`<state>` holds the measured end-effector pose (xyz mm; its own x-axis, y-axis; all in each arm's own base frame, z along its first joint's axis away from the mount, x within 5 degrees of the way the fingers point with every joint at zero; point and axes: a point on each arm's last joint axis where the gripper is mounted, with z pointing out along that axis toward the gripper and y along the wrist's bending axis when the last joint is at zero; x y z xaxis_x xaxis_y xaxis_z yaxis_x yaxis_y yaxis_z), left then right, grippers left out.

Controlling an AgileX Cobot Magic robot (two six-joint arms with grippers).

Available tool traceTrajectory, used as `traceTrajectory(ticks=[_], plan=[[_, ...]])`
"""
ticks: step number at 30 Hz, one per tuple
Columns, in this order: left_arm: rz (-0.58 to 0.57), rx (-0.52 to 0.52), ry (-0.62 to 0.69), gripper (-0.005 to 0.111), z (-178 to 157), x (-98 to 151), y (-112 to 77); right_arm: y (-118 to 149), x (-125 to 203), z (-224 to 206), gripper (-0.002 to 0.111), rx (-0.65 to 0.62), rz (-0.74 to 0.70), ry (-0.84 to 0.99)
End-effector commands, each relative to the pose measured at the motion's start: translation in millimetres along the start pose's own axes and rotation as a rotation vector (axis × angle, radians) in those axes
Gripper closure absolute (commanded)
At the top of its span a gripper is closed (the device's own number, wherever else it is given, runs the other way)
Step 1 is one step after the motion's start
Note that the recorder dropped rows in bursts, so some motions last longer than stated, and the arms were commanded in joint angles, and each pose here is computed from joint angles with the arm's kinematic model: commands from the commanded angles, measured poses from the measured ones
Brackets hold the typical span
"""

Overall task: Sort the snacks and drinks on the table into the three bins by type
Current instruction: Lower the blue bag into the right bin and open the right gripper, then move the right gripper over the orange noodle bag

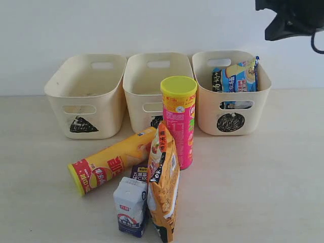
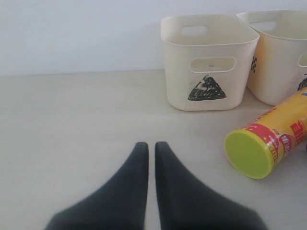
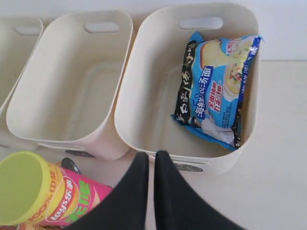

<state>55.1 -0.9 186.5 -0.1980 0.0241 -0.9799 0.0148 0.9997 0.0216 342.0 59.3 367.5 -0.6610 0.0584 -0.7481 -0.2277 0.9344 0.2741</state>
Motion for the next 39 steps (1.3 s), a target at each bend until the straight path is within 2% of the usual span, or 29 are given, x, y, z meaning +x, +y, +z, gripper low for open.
traceTrajectory(ticks=[1,8,11,14,25,30,33,39], plan=[[-0.008,0.008,-0.017,0.103,-1,-2,-0.5,-1,28,-35,0.108,0.017,0.127,-0.206],[-0.008,0.008,-0.017,0.103,-1,-2,-0.5,-6,79,-66,0.108,0.033,0.293,-0.377],[-0.008,0.008,-0.017,0.103,-1,-2,-0.5,-7,104,-75,0.108,0.028,0.342,-0.382],[-0.008,0.008,-0.017,0.103,-1,-2,-0.5,2,127,-82,0.108,-0.011,0.324,-0.343],[-0.008,0.008,-0.017,0.103,-1,-2,-0.5,67,191,-91,0.108,-0.358,0.102,0.097],[-0.008,0.008,-0.017,0.103,-1,-2,-0.5,83,206,-98,0.108,-0.440,-0.015,0.264],[-0.008,0.008,-0.017,0.103,-1,-2,-0.5,87,210,-101,0.108,-0.428,-0.074,0.403],[-0.008,0.008,-0.017,0.103,-1,-2,-0.5,83,206,-93,0.108,-0.228,-0.150,0.761]])
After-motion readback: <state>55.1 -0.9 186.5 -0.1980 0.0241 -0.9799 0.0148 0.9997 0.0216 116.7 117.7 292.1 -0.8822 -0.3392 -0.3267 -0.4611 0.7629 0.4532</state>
